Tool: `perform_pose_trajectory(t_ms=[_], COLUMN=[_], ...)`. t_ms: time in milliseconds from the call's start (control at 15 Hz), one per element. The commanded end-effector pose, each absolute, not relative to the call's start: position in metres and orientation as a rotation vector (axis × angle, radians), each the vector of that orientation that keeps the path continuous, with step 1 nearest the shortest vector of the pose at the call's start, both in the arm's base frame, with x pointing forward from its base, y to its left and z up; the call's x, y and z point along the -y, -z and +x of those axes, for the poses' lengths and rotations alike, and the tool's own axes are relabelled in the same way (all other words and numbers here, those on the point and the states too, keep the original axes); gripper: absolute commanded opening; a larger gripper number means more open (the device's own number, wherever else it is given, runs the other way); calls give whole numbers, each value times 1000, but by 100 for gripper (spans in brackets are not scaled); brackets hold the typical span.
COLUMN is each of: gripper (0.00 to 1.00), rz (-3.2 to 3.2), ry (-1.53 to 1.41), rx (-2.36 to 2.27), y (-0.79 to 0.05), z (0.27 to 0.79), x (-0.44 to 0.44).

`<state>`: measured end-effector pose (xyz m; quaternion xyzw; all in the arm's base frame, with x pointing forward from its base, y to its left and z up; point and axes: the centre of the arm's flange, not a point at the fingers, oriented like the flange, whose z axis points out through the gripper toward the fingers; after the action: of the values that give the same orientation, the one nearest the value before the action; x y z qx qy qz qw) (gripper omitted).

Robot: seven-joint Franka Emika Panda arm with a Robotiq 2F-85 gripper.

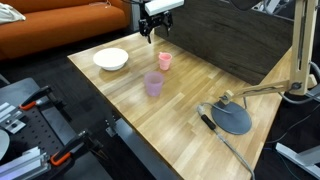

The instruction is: Flip the switch of the desk lamp. Pick up the light pink cup from the table and pour some of its water in the white dish.

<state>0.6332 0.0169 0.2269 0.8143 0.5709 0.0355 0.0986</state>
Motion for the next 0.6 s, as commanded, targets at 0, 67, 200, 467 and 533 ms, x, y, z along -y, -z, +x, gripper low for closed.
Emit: perform_pose_trajectory(t_ms=[0, 67, 200, 467, 533], gripper=[100, 100, 100, 100, 100], rz=[2382, 2383, 2382, 2402, 2405], ry=[-57, -51, -39, -11, -5], rx=[-1724, -1726, -1730, -1700, -1694], y=[-216, -211, -204, -192, -190], z=[643, 644, 646, 656, 660], x=[-19, -20, -20, -9, -4])
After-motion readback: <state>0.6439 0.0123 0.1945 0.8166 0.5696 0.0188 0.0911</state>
